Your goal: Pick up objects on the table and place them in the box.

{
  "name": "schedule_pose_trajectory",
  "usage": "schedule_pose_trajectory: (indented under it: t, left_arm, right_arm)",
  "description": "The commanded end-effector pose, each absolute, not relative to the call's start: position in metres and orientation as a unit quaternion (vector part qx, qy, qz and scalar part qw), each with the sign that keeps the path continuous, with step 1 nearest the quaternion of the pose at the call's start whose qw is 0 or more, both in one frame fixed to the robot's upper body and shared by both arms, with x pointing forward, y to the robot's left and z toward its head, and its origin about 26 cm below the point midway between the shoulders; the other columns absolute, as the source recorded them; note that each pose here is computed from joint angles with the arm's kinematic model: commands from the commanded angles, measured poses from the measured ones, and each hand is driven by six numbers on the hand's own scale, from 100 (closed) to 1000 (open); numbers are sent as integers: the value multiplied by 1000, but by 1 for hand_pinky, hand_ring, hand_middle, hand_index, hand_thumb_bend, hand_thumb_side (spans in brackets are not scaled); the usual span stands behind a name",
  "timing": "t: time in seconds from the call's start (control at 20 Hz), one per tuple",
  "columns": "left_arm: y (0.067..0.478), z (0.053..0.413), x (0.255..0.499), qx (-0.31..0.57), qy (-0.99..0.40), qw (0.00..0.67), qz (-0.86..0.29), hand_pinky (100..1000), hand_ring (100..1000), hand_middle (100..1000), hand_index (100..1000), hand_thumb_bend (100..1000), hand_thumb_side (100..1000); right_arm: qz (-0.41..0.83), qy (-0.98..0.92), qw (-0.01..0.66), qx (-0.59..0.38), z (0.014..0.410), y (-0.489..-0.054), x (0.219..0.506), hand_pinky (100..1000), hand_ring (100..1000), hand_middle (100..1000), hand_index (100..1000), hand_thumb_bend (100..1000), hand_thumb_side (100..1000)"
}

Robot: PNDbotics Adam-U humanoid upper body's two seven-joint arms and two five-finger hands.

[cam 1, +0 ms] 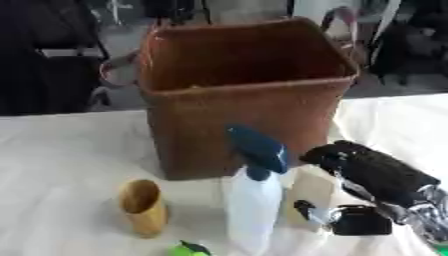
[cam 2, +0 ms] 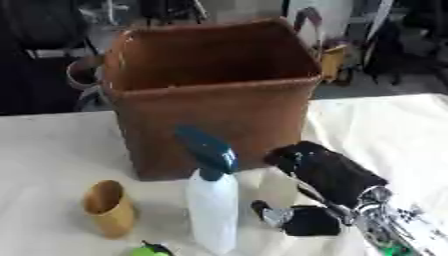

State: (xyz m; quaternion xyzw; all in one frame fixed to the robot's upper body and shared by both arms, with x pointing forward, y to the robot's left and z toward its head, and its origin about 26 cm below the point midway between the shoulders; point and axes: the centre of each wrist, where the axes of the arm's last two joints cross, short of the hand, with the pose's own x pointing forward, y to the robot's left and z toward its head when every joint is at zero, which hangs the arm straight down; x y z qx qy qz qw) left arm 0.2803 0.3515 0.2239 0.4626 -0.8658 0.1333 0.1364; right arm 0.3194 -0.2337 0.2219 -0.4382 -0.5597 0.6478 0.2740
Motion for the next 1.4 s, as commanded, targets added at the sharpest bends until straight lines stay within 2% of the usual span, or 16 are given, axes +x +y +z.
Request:
schedule_pose_trajectory:
  t: [0.05, 0.65, 1.0, 1.4]
  left_arm:
    - [353, 233, 279, 461, -869, 123, 129, 745, 721, 761, 688, 100, 916]
    - [352, 233, 280, 459, -870, 124, 130, 744, 721, 762, 688, 100, 916]
    - [351, 233, 280, 458, -870, 123, 131, 744, 722, 763, 688, 100, 916]
    - [351, 233, 280, 457, -871, 123, 131, 743, 722, 763, 687, 100, 916]
  right_arm:
    - [652, -551, 263, -449, 228, -235, 321, 994, 954, 913, 981, 389, 977]
    - [667, -532, 272, -445, 219, -240, 326, 1000, 961, 913, 985, 398, 973]
    - [643, -559, 291, -436, 216, -248, 333, 965, 927, 912, 992, 399, 991]
    - [634, -559, 313, -434, 210, -258, 341, 984, 945, 923, 998, 423, 996]
